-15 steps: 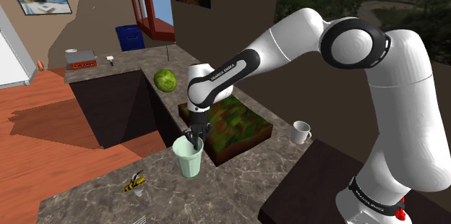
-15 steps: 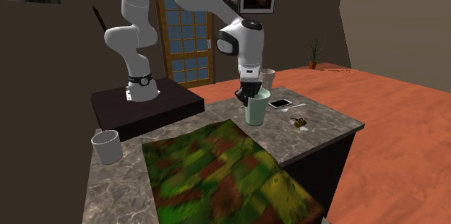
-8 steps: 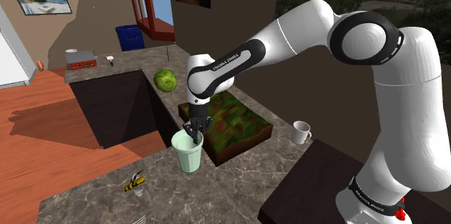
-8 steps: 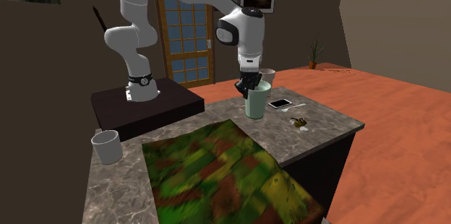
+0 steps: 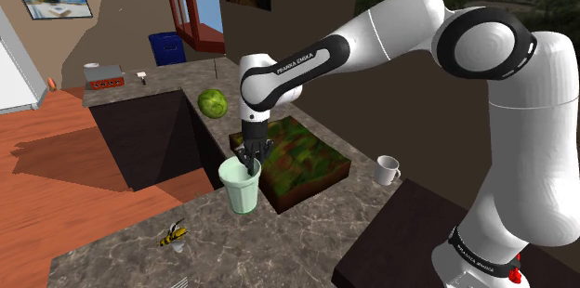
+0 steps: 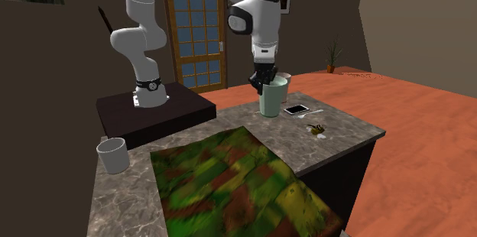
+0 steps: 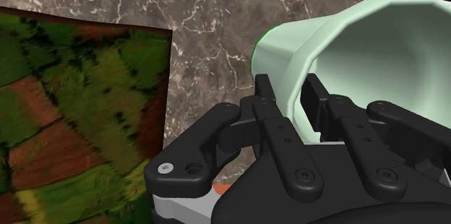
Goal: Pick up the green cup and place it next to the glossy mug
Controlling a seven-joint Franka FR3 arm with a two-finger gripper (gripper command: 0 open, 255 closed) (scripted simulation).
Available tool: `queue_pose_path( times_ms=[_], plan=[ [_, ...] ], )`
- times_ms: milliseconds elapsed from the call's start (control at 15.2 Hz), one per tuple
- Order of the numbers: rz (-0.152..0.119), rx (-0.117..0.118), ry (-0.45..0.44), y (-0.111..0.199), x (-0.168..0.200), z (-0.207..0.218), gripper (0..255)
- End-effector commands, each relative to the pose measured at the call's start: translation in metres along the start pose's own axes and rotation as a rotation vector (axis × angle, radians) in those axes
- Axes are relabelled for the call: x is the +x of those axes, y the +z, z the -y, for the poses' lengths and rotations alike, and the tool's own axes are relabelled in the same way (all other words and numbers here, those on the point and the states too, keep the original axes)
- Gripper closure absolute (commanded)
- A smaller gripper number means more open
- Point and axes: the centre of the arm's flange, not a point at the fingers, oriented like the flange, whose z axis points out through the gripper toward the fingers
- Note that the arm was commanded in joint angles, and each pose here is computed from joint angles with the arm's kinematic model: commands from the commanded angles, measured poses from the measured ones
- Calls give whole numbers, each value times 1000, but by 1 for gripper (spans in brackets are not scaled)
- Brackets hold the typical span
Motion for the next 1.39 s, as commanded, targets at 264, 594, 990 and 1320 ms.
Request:
queue_pose_path(
  times_ms=[264,594,990,1320],
  plan=[
    [0,0,0,-30,-5,7,255],
    [0,0,0,-56,-10,12,255],
    [0,0,0,-86,-17,19,255],
    [0,0,0,-94,-41,-12,255]
  ],
)
